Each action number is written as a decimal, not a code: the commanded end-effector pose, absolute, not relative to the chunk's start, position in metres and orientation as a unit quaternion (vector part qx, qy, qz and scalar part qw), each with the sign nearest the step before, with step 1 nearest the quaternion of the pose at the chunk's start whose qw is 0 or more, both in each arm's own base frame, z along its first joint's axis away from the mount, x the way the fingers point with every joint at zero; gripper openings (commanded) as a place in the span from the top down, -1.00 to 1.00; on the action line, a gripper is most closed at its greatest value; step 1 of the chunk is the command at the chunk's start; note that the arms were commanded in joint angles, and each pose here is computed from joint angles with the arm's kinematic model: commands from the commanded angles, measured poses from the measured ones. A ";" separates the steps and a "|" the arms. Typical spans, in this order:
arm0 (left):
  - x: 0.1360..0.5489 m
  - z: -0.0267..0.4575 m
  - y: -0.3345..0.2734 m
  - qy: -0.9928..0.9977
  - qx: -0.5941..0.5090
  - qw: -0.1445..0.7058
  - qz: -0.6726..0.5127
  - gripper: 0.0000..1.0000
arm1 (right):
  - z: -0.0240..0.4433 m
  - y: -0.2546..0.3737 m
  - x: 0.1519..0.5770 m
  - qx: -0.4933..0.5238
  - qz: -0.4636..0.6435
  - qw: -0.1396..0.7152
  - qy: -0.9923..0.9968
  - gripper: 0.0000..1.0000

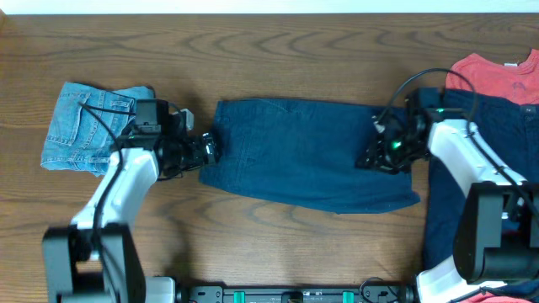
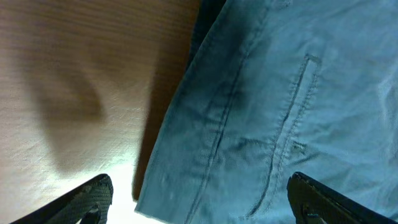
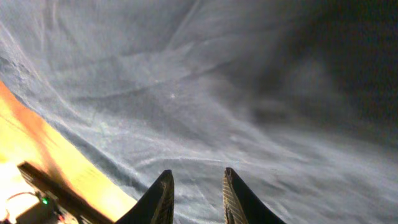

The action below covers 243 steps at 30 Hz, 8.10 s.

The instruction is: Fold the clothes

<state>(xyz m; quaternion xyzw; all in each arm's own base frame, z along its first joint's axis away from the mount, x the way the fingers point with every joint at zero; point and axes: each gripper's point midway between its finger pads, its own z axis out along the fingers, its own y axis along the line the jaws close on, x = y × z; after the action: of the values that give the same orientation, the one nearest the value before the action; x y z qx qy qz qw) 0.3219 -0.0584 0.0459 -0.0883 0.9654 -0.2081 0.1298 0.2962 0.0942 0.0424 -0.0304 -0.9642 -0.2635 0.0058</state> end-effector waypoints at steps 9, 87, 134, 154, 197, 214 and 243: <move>0.346 0.016 -0.066 0.961 -0.057 0.139 -0.234 -0.93 | -0.009 0.098 0.281 -0.076 -0.229 0.031 -0.970 0.50; 0.285 0.184 -0.075 0.991 -0.014 0.074 -0.111 0.88 | 0.074 0.092 0.344 -0.071 -0.224 -0.103 -0.966 0.56; 0.283 0.191 -0.158 0.985 0.046 0.108 -0.127 0.88 | 0.006 0.139 0.303 0.064 -0.302 -0.150 -0.939 0.93; 0.287 0.199 -0.160 0.983 0.051 0.120 -0.131 0.88 | -0.021 0.108 0.292 0.025 -0.206 -0.126 -0.970 0.95; 0.302 0.142 -0.288 0.975 0.077 0.107 -0.180 -0.10 | -0.039 0.111 0.284 0.016 -0.222 -0.083 -0.971 0.56; 0.290 0.153 -0.218 0.984 0.118 0.075 -0.112 0.88 | 0.094 0.086 0.306 -0.007 -0.251 -0.211 -0.945 0.24; 0.259 0.023 -0.209 0.992 0.085 -0.018 -0.097 0.86 | -0.019 0.082 0.319 -0.109 -0.221 -0.086 -0.965 0.81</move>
<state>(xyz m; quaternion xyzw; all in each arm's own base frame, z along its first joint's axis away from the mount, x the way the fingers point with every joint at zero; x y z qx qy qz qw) 0.2605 -0.2120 0.0266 0.0904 0.9904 -0.1035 -0.0120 0.3289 0.1050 -0.0035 -0.0992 -0.9580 -0.2492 -0.1011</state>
